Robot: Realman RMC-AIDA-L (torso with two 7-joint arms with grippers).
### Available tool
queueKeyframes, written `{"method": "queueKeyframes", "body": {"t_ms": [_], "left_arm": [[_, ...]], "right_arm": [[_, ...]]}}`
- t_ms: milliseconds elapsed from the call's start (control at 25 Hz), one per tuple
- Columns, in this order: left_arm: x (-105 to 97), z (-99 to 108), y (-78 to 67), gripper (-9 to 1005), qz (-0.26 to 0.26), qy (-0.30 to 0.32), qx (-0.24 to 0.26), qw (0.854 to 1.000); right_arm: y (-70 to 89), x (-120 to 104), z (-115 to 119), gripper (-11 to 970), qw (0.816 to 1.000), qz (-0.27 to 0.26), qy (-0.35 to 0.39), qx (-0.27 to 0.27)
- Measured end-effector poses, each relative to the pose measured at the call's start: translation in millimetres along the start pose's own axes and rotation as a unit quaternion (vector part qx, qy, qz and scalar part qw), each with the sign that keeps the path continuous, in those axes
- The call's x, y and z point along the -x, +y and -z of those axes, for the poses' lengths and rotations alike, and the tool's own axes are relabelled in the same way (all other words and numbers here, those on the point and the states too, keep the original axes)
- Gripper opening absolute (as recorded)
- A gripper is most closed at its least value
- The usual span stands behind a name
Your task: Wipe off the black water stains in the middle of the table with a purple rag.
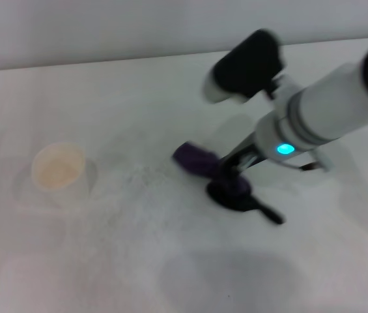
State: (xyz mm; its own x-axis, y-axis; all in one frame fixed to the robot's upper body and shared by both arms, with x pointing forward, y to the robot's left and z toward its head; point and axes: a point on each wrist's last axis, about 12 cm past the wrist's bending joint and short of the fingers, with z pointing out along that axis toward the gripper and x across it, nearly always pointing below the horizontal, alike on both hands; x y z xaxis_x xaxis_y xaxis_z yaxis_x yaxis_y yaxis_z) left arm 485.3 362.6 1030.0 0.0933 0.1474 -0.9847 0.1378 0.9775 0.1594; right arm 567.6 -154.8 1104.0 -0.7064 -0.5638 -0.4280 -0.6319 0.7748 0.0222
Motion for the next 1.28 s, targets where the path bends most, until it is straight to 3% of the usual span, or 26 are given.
{"method": "queueKeyframes", "body": {"t_ms": [200,320,640,1280], "left_arm": [[-0.1,1.1,2.3,883,0.001,0.0,0.008,1.0],[0.1,1.1,3.6,883,0.002,-0.001,0.012,1.0],[2.0,-3.9,2.2,883,0.002,-0.005,0.009,1.0],[1.4,-4.8,0.2,882,0.005,-0.005,0.007,1.0]], "right_arm": [[-51.5,-21.8,18.2,92,0.998,-0.053,0.003,-0.042],[-66.0,-29.4,25.1,92,0.996,-0.068,0.005,-0.056],[-85.0,-37.4,31.7,94,0.993,-0.089,0.004,-0.071],[-107.6,-54.9,35.8,98,0.991,-0.112,-0.009,-0.066]]}}
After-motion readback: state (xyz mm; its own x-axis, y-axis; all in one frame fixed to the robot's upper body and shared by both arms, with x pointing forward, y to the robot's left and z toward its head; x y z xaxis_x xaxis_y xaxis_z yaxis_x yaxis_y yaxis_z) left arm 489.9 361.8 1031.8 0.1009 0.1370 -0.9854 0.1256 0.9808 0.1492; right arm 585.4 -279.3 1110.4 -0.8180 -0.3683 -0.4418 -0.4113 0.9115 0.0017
